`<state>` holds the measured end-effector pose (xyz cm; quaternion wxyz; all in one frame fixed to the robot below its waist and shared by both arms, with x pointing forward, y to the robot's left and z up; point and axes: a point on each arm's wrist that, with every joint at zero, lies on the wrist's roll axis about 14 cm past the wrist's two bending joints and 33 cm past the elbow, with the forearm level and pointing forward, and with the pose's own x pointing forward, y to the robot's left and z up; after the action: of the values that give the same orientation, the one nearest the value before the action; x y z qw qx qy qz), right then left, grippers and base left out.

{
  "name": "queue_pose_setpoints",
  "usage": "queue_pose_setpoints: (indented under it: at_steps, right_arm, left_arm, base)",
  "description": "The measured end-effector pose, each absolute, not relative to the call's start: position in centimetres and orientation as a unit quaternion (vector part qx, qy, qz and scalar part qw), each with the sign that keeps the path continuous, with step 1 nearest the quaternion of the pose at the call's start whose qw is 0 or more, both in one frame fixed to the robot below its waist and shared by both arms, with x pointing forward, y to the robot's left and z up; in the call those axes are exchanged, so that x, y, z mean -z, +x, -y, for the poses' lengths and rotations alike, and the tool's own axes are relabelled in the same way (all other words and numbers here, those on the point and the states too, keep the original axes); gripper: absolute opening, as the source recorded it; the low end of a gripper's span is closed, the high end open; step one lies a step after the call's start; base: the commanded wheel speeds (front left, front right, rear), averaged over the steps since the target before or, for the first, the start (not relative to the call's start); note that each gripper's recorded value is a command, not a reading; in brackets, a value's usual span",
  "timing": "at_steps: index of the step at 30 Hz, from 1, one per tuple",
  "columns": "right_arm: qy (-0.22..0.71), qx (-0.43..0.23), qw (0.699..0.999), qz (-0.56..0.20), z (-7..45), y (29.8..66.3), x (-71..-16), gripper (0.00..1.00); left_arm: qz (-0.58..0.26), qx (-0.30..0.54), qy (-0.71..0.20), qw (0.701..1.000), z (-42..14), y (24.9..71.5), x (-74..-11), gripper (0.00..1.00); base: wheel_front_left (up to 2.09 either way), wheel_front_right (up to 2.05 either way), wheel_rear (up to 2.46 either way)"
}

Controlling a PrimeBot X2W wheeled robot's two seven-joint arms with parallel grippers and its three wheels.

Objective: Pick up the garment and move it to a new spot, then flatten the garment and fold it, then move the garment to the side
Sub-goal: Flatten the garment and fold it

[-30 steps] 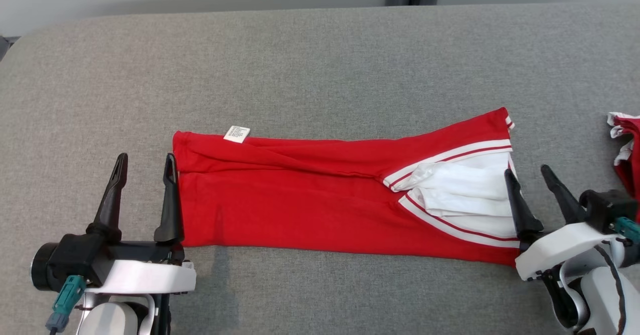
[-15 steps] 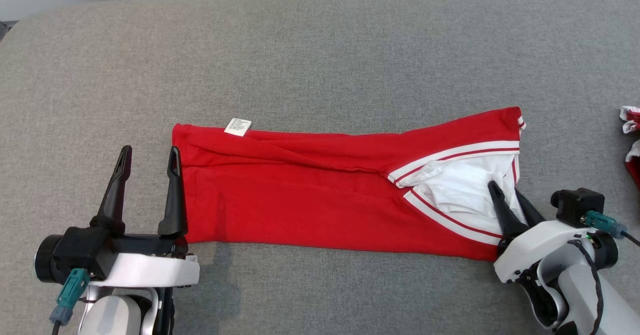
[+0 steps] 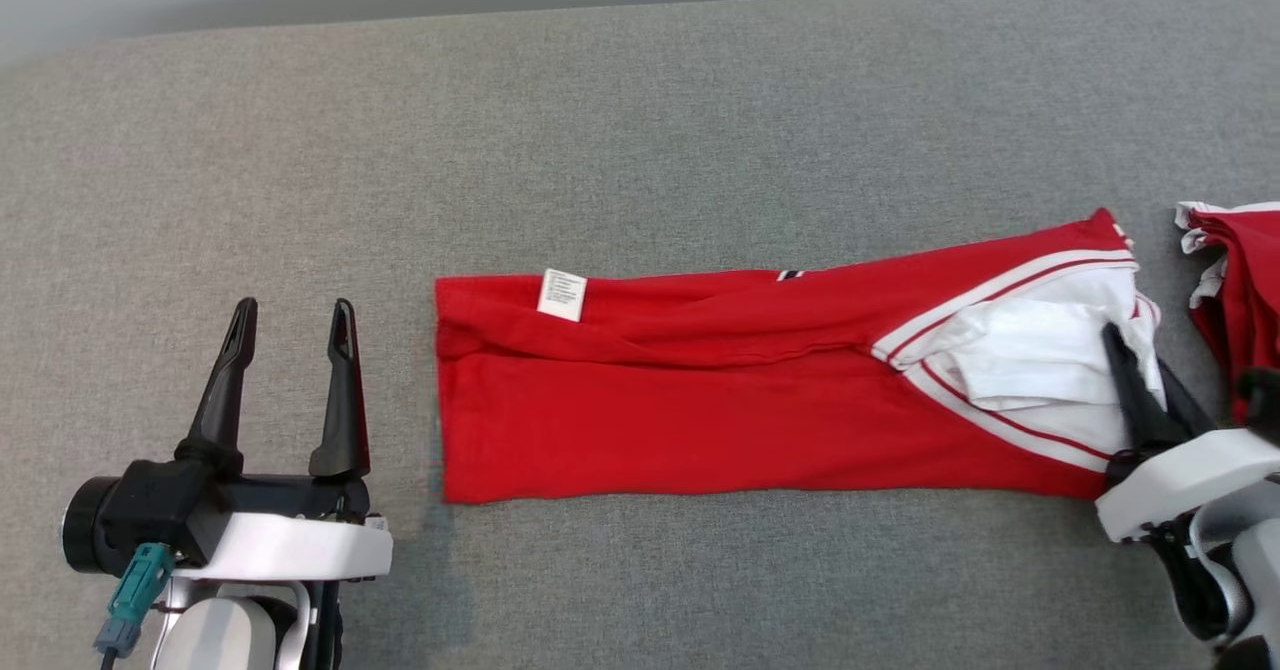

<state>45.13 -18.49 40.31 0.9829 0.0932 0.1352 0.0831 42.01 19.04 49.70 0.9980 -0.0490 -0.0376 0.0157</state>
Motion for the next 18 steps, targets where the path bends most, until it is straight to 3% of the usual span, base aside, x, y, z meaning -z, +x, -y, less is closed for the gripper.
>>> queue_pose_setpoints:
  at_steps: [4,9,18]
  right_arm:
    - [0.079,-0.056,0.988,-0.123,21.2,44.7,-41.1,0.00]
    - [0.078,-0.065,0.990,-0.098,20.7,45.0,-42.8,0.00]
    - [0.078,-0.165,0.983,0.009,13.6,47.3,-50.9,0.00]
  left_arm:
    - [0.039,-0.008,-0.051,0.998,-18.6,42.1,-49.8,1.00]
    - [0.041,-0.001,-0.053,0.998,-18.1,42.2,-49.9,1.00]
    - [0.043,0.003,-0.053,0.998,-18.0,42.3,-50.1,1.00]
  base:
    - [0.00,0.00,0.00]
    - [0.00,0.00,0.00]
    - [0.00,0.00,0.00]
